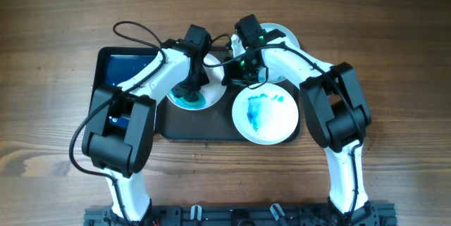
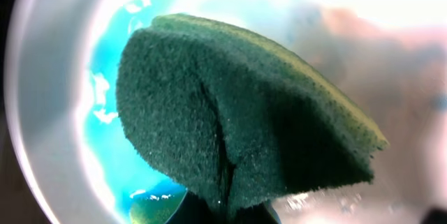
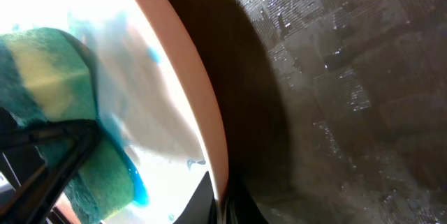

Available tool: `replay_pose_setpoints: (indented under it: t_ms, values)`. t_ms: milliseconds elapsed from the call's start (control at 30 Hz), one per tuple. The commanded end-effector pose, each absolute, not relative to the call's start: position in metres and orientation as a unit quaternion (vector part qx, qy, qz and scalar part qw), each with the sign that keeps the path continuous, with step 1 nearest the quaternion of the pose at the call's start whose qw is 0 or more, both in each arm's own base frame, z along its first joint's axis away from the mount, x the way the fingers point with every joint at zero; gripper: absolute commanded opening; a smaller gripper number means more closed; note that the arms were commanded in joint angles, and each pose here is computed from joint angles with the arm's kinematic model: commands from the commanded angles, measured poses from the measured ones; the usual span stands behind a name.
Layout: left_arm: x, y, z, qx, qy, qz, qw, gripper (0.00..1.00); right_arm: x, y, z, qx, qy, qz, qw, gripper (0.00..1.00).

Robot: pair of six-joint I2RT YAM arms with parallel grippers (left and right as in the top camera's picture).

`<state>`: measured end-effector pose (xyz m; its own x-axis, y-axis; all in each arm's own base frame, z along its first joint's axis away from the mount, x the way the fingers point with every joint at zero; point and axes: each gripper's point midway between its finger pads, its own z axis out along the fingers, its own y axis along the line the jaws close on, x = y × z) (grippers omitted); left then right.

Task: Clean dirty plates on tray and stack at the side
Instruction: 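Scrub the left plate with the sponge while the right gripper holds its rim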

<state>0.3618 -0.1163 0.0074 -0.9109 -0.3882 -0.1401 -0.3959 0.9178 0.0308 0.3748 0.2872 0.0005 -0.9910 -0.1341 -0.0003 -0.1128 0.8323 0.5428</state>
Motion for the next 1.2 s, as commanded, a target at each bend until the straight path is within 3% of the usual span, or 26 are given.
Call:
replay_pose_setpoints:
  t_ms: [0,133,367,567,733,967,1067,1167]
  values:
    - [0.361,-0.096,0.003,-0.225,0.969,0.076,0.073,0.04,0.373,0.275,-0.025,0.053,-0.973,-0.224,0.015,0.04]
    - [0.351,-0.119,-0.001,-0.194,0.981,0.014,0.027,0.04,0.385,0.274,-0.023,0.052,-0.978,-0.199,-0.012,0.04]
    - [0.358,-0.194,0.005,-0.111,0.974,-0.199,-0.014,0.04,0.385,0.274,-0.023,0.053,-0.978,-0.2,-0.012,0.04]
    - [0.387,-0.169,0.0,-0.123,0.98,-0.146,0.053,0.04,0.385,0.274,-0.023,0.053,-0.978,-0.2,-0.012,0.04]
    - [0.412,-0.097,-0.002,-0.217,0.968,-0.01,0.127,0.04,0.384,0.274,-0.023,0.053,-0.978,-0.199,-0.01,0.04]
    - [0.382,-0.042,-0.003,-0.275,0.951,0.105,0.096,0.04,0.384,0.274,-0.023,0.053,-0.978,-0.199,-0.011,0.04]
    - [0.368,-0.071,-0.008,-0.207,0.976,0.046,0.041,0.04,0.384,0.274,-0.023,0.052,-0.978,-0.2,-0.011,0.04]
    - [0.351,-0.145,-0.003,-0.064,0.989,-0.134,-0.023,0.04,0.384,0.274,-0.023,0.051,-0.978,-0.2,-0.011,0.04]
